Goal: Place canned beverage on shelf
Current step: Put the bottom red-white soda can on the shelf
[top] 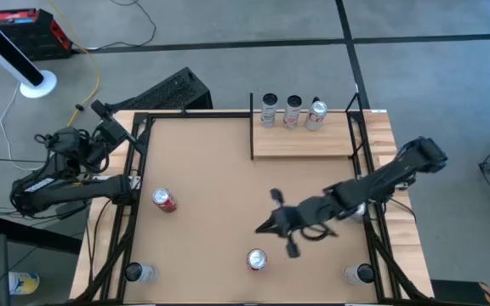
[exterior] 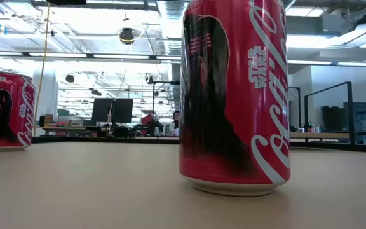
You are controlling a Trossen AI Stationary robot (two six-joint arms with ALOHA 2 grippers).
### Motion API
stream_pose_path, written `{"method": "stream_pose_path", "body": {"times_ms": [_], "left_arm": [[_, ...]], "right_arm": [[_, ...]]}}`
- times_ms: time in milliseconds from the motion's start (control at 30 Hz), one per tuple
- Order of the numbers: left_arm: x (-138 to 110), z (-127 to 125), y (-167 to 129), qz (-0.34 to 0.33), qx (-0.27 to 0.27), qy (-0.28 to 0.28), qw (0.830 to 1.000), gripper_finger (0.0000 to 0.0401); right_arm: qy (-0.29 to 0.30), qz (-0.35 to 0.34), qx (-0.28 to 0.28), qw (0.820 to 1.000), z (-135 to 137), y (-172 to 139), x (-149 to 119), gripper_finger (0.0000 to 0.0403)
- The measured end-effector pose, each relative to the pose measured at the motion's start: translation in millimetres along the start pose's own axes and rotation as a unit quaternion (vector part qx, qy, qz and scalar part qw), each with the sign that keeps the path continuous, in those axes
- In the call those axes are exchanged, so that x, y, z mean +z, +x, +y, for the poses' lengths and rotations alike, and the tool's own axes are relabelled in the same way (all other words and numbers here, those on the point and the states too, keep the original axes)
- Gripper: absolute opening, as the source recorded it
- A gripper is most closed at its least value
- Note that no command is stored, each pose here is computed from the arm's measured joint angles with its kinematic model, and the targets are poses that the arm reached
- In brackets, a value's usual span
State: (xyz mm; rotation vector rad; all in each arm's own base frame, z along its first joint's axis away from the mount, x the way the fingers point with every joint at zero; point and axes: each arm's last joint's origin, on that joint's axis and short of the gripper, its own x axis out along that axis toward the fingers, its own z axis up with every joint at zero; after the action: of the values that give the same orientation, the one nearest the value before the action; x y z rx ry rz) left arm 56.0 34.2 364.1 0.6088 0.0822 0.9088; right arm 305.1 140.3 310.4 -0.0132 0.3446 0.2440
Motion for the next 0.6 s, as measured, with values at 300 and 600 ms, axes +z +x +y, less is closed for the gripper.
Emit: {"method": "stream_pose_path", "body": {"times_ms": [300, 600], "left_arm": [[0, 0, 0, 0.0, 0.0, 0.0, 1.0, 0.0379], [0, 0, 0, 0.0, -0.001, 0.001, 1.0, 0.0379]], "right_arm": [[-0.09, 0.049, 0.031, 0.994, 7, 77, -24, 0.0045], [-0.077, 0.152, 0.064, 0.983, 36, 86, -2, 0.015]]}}
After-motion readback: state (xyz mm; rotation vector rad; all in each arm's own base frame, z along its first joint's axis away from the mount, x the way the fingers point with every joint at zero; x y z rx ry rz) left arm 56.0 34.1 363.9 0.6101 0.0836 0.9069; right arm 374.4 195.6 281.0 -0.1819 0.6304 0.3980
